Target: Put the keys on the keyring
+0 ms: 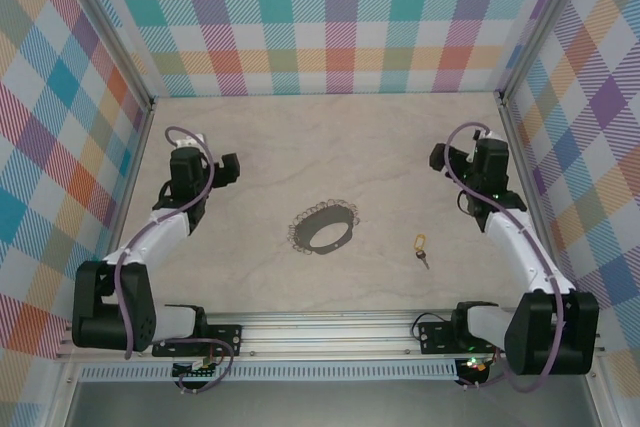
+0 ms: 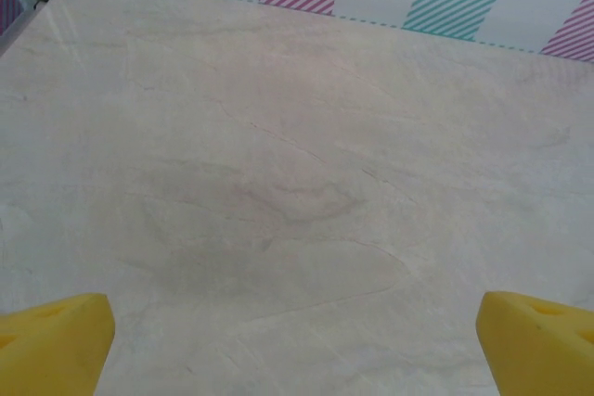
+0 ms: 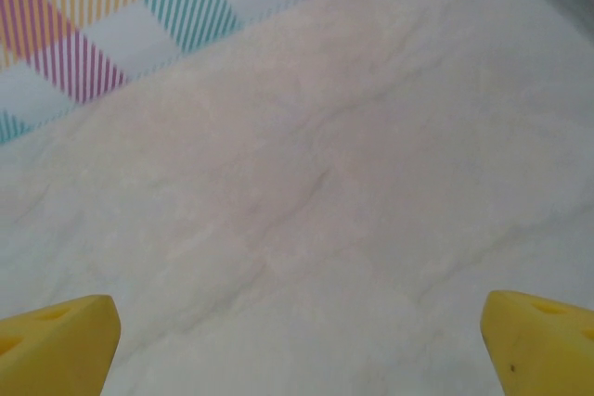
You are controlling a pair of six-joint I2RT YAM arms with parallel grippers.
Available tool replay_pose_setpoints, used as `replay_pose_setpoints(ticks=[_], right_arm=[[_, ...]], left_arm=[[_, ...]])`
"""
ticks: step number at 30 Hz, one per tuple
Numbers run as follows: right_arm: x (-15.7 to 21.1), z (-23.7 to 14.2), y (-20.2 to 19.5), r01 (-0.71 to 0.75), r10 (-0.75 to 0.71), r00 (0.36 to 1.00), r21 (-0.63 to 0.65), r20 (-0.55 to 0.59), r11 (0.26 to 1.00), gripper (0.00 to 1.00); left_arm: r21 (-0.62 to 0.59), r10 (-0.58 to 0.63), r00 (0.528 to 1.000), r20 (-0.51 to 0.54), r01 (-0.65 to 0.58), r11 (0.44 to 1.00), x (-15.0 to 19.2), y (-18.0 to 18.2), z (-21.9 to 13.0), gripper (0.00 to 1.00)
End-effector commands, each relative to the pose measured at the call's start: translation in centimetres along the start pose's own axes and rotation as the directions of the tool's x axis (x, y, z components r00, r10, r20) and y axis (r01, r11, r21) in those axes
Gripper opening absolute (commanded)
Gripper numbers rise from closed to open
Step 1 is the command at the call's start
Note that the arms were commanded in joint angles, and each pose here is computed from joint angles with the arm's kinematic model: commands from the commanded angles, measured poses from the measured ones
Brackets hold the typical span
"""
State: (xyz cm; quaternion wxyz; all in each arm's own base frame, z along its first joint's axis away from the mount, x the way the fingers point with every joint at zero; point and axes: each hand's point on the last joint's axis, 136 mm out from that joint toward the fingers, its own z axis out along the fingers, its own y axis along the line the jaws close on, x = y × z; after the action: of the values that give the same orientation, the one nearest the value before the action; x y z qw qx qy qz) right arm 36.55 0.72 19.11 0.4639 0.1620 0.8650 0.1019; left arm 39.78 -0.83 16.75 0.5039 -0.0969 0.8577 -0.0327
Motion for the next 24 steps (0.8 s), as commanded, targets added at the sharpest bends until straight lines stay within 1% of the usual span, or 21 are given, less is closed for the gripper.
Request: replay_pose_setpoints(ticks=[1, 3, 6, 9, 10, 14, 16, 22, 24], right_arm=[[5.1, -2.6, 1.1, -0.065, 0.046, 0.967, -0.064, -0.252, 0.996, 0.99], [6.7, -4.1, 1.4, -0.091, 0.061, 0.947, -0.085, -0.314, 0.992, 0.95], [9.1, -5.7, 1.2, -0.143, 0.104, 0.915, -0.073, -0.391, 0.987, 0.93], [11.4, -6.6, 0.9, -0.194, 0.149, 0.878, -0.053, -0.455, 0.980, 0.91], [12.0, -6.7, 0.9, -0.212, 0.162, 0.865, -0.054, -0.474, 0.976, 0.88], [14.8, -7.3, 0.7, -0.270, 0.216, 0.803, -0.016, -0.555, 0.963, 0.83], [15.6, -7.5, 0.9, -0.288, 0.228, 0.785, -0.013, -0.576, 0.958, 0.81], [17.4, -7.3, 2.3, -0.285, 0.190, 0.759, -0.055, -0.623, 0.957, 0.78], [17.8, -7.0, 3.3, -0.270, 0.155, 0.753, -0.085, -0.640, 0.959, 0.77]], left_arm=[[-0.035, -0.107, 0.987, -0.120, 0.104, 0.994, 1.5, -0.1, -1.9, 1.00], [-0.039, -0.128, 0.976, -0.173, 0.123, 0.992, 2.1, -0.5, -2.8, 1.00], [-0.006, -0.136, 0.957, -0.257, 0.139, 0.990, 3.3, -1.5, -4.7, 1.00], [0.028, -0.149, 0.941, -0.302, 0.165, 0.986, 4.4, -2.5, -6.5, 1.00], [0.028, -0.162, 0.937, -0.311, 0.179, 0.983, 4.8, -2.7, -6.9, 1.00], [0.034, -0.258, 0.898, -0.356, 0.288, 0.957, 6.8, -3.4, -8.3, 1.00], [0.036, -0.280, 0.874, -0.397, 0.320, 0.947, 7.7, -4.1, -8.8, 1.00], [0.082, -0.237, 0.834, -0.498, 0.317, 0.945, 9.7, -6.8, -9.0, 1.00], [0.097, -0.218, 0.824, -0.523, 0.311, 0.945, 10.3, -7.7, -9.1, 1.00]])
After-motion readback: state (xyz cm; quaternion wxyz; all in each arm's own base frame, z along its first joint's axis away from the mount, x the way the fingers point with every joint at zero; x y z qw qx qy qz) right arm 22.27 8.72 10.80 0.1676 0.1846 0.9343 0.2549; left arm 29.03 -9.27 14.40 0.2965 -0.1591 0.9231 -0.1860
